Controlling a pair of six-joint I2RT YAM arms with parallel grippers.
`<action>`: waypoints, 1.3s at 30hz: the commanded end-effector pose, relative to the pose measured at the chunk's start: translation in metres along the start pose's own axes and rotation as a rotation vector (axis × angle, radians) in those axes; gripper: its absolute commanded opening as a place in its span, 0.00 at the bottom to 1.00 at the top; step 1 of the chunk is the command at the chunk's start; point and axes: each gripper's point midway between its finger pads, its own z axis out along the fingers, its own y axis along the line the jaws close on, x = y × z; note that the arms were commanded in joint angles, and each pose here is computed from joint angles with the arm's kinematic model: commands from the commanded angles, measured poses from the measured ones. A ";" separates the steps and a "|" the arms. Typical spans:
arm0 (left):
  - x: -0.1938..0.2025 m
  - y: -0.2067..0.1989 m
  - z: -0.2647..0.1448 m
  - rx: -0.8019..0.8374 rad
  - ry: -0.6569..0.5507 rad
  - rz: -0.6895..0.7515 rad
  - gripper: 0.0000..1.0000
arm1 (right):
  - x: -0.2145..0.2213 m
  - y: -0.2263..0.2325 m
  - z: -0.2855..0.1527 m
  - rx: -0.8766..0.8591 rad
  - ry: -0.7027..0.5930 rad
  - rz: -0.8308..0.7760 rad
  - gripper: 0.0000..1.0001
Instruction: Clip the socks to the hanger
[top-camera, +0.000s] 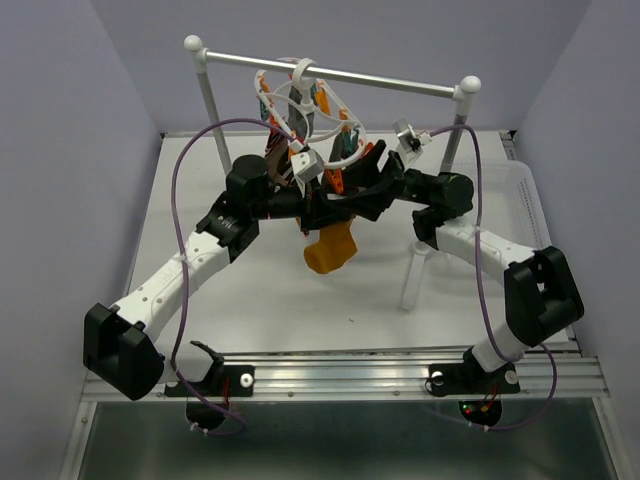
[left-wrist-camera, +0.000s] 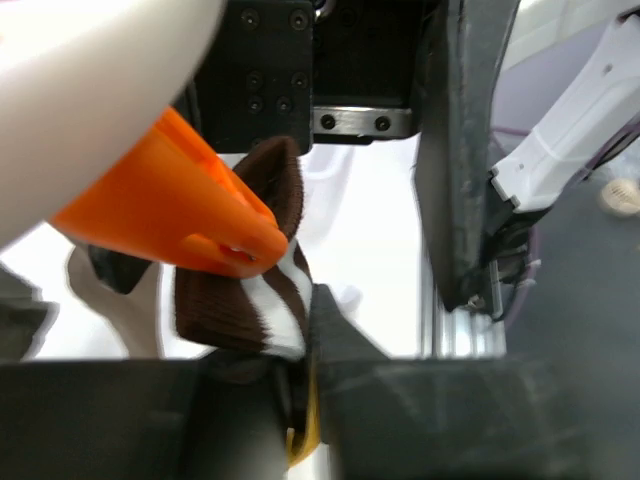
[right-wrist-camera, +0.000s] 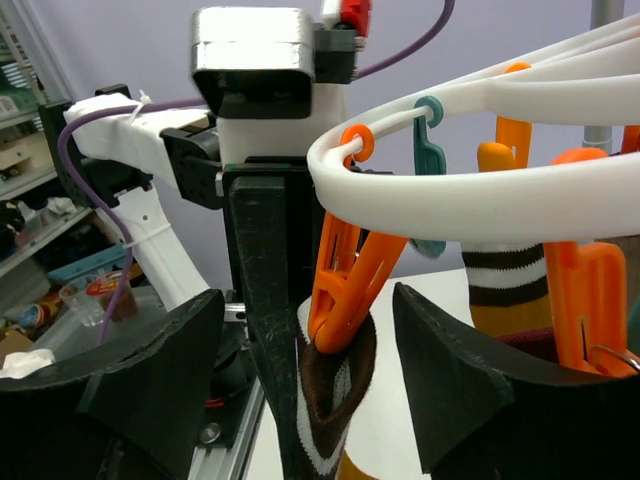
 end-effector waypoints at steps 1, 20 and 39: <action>-0.035 -0.012 -0.009 -0.013 -0.084 0.091 0.27 | -0.050 0.074 -0.003 -0.224 -0.180 -0.448 0.76; -0.033 0.014 -0.061 -0.433 -0.195 0.007 0.99 | -0.061 0.002 -0.024 0.399 -0.010 -0.349 1.00; -0.060 0.051 -0.187 -1.112 -0.471 -0.191 0.99 | -0.004 -0.008 -0.153 1.124 0.178 -0.039 1.00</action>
